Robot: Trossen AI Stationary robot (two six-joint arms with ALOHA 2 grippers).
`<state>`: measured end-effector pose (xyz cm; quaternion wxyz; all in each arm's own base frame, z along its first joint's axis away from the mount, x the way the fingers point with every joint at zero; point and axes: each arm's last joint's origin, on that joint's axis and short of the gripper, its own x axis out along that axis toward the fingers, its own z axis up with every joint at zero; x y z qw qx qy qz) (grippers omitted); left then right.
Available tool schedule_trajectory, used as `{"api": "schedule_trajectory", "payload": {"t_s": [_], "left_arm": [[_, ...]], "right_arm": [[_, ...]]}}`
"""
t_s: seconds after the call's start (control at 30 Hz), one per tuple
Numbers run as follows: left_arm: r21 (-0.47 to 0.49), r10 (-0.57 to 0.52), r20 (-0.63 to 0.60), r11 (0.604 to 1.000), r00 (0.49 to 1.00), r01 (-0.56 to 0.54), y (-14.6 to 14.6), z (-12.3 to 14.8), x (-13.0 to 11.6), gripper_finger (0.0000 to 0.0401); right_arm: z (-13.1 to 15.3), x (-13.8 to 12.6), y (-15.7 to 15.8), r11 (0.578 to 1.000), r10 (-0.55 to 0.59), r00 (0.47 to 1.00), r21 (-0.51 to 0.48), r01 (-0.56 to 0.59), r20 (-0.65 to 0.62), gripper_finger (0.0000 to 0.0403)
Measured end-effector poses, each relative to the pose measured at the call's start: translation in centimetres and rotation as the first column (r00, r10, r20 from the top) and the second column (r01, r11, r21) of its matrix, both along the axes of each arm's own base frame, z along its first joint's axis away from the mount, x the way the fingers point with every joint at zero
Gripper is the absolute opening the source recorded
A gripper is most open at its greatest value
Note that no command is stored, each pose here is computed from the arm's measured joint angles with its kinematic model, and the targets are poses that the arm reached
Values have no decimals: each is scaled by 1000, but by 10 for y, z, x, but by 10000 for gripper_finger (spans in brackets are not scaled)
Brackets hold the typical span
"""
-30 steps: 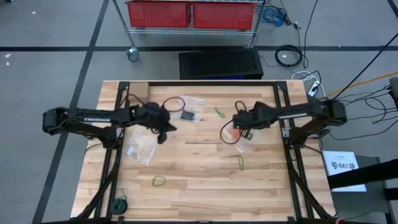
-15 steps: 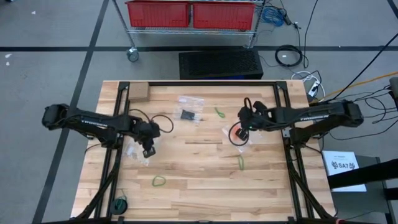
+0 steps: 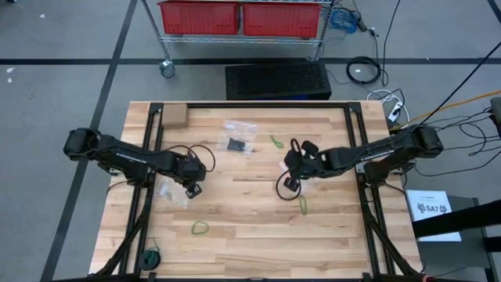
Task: Sort rubber bands
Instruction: Open the transparent zip bag
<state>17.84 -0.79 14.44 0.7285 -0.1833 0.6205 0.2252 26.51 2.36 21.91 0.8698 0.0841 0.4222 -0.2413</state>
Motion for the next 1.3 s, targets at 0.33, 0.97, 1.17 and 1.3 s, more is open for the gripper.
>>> {"api": "schedule_trajectory", "payload": {"t_s": [0.33, 0.97, 1.17, 1.3], "left_arm": [[103, -477, 330, 876, 814, 472, -28, -7, 52, 0], [3, -176, -98, 984, 979, 177, -49, 17, -10, 0], [-97, -213, 52, 971, 976, 217, -61, 2, 5, 0], [-103, -224, 115, 966, 968, 236, -64, -5, 13, 0]], "right_arm": [[-2, 8, 17, 992, 87, 995, 91, -92, 57, 0], [-5, 17, 18, 987, 101, 989, 115, -113, 105, 0], [-18, 32, 24, 961, 173, 976, 193, -197, 133, 0], [-34, 57, 32, 916, 271, 928, 227, -331, 256, 0]]}}
